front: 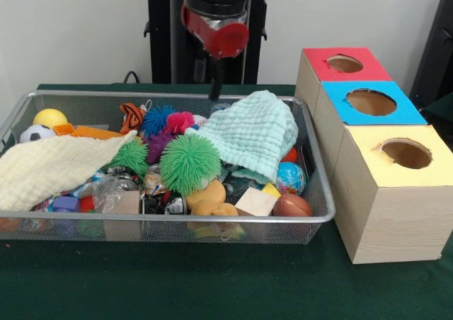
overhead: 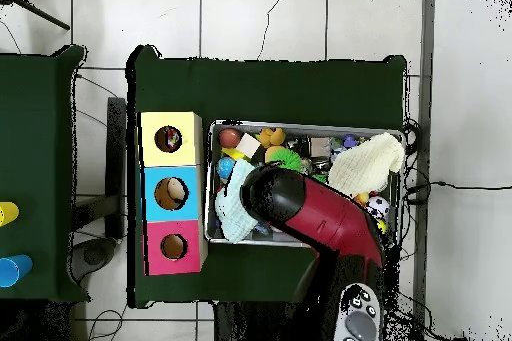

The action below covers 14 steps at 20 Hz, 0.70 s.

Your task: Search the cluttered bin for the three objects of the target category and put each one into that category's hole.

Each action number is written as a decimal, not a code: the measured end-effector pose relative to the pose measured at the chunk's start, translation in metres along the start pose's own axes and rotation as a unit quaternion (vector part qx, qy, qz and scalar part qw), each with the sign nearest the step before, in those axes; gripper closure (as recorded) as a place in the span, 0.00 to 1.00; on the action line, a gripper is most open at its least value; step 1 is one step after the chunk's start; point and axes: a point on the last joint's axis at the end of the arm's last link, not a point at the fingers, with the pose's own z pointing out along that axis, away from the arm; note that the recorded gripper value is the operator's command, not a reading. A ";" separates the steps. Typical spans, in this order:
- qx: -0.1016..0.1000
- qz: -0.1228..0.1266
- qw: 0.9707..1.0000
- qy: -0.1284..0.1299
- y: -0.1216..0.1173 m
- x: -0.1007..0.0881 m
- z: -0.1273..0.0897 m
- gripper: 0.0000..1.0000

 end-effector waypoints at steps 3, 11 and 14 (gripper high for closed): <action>0.009 0.001 1.000 -0.019 0.005 -0.023 0.013 0.00; 0.017 0.002 0.999 -0.049 0.013 -0.063 0.057 0.00; 0.012 0.005 0.998 -0.065 0.011 -0.077 0.074 0.00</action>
